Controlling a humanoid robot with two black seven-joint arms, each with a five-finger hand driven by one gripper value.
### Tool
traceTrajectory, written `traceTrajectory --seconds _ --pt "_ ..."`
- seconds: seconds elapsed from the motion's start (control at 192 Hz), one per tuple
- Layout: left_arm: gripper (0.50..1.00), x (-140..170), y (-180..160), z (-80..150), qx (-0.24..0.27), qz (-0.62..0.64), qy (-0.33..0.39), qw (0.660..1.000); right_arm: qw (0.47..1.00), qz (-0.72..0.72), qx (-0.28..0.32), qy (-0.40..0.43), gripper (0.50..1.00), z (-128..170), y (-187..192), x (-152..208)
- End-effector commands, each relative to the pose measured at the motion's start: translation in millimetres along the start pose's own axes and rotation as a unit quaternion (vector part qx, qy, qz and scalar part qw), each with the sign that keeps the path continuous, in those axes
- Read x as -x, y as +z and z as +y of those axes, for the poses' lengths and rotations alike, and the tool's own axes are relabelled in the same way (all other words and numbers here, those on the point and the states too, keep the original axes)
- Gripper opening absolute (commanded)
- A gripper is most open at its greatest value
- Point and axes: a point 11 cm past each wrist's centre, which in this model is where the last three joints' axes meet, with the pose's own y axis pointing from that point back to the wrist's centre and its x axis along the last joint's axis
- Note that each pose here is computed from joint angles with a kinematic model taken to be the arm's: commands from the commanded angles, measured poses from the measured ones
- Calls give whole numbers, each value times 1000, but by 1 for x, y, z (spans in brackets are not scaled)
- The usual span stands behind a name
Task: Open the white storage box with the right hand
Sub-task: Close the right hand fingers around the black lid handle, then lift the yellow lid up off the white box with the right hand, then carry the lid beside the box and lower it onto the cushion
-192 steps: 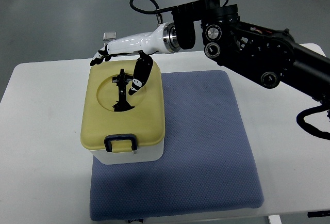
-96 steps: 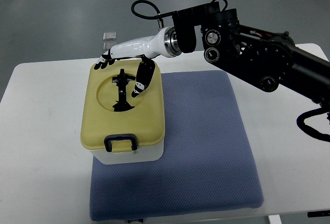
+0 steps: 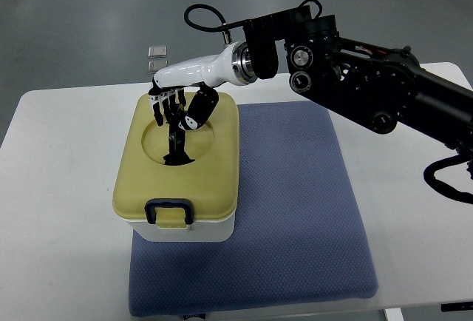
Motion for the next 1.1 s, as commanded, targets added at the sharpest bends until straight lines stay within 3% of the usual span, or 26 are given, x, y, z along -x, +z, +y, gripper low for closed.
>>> traceTrajectory --seconds 0.0,0.239,0.479,0.791,0.926,1.093 --pt "1000 0 0 0 0 1 0 1000 1000 2 0 3 500 2 -1 -4" --pt "1000 0 0 0 -1 0 0 1000 999 22 -12 24 500 14 -16 -26" --pt "1000 0 0 0 -1 -2 0 1000 996 27 -6 82 500 59 -9 -69" --pt "1000 0 0 0 -1 -1 0 1000 984 8 65 164 500 156 56 -103" --pt "1000 1 0 0 -1 -3 -1 1000 979 -14 113 171 500 199 100 -87" --pt "1000 2 0 0 -1 -3 -2 1000 972 -51 167 160 500 232 146 -52"
